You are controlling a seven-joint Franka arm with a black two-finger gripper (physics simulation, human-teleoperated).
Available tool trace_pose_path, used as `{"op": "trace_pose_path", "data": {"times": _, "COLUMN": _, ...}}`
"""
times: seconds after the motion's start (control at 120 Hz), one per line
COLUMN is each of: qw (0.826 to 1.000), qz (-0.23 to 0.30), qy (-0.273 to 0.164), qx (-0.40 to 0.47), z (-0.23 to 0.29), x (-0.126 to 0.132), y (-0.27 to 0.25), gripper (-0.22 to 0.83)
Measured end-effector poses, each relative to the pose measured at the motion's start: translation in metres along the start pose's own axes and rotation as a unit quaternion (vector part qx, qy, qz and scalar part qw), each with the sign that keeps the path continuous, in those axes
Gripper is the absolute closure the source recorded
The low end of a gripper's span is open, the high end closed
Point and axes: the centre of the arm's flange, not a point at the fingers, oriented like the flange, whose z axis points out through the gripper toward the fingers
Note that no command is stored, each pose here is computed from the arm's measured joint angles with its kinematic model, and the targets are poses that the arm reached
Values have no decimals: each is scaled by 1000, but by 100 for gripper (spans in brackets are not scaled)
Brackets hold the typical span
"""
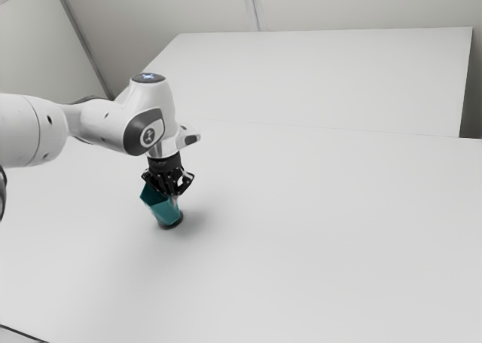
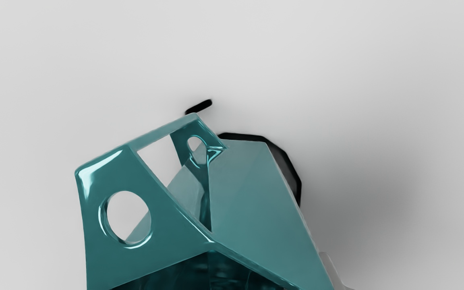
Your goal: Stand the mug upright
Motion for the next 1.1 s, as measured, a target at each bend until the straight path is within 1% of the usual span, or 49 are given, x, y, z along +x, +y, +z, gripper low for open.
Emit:
{"op": "trace_pose_path", "data": {"times": 0.167, "qw": 1000, "qz": -1, "qy": -3, "qx": -1, "z": 3, "x": 0, "y": 0, "gripper": 78}}
{"op": "trace_pose_path", "data": {"times": 0.308, "qw": 1000, "qz": -2, "qy": -4, "qx": -4, "z": 3, "x": 0, "y": -1, "gripper": 46}}
{"op": "trace_pose_path", "data": {"times": 0.367, "qw": 1000, "qz": -1, "qy": -3, "qx": -4, "z": 2, "x": 0, "y": -1, "gripper": 35}}
{"op": "trace_pose_path", "data": {"times": 0.45, "qw": 1000, "qz": 0, "qy": -1, "qx": -5, "z": -1, "x": 0, "y": -2, "gripper": 24}}
{"op": "trace_pose_path", "data": {"times": 0.55, "qw": 1000, "qz": 2, "qy": 9, "qx": -6, "z": -11, "x": 2, "y": -4, "gripper": 15}}
{"op": "trace_pose_path", "data": {"times": 0.7, "qw": 1000, "qz": -1, "qy": 29, "qx": -11, "z": -38, "x": 5, "y": -11, "gripper": 7}}
{"op": "trace_pose_path", "data": {"times": 0.767, "qw": 999, "qz": -2, "qy": 41, "qx": -12, "z": -59, "x": 9, "y": -15, "gripper": 5}}
{"op": "trace_pose_path", "data": {"times": 0.95, "qw": 997, "qz": 4, "qy": 71, "qx": -10, "z": -109, "x": 6, "y": -27, "gripper": 2}}
{"op": "trace_pose_path", "data": {"times": 1.1, "qw": 994, "qz": 16, "qy": 111, "qx": -6, "z": -151, "x": 11, "y": -34, "gripper": 1}}
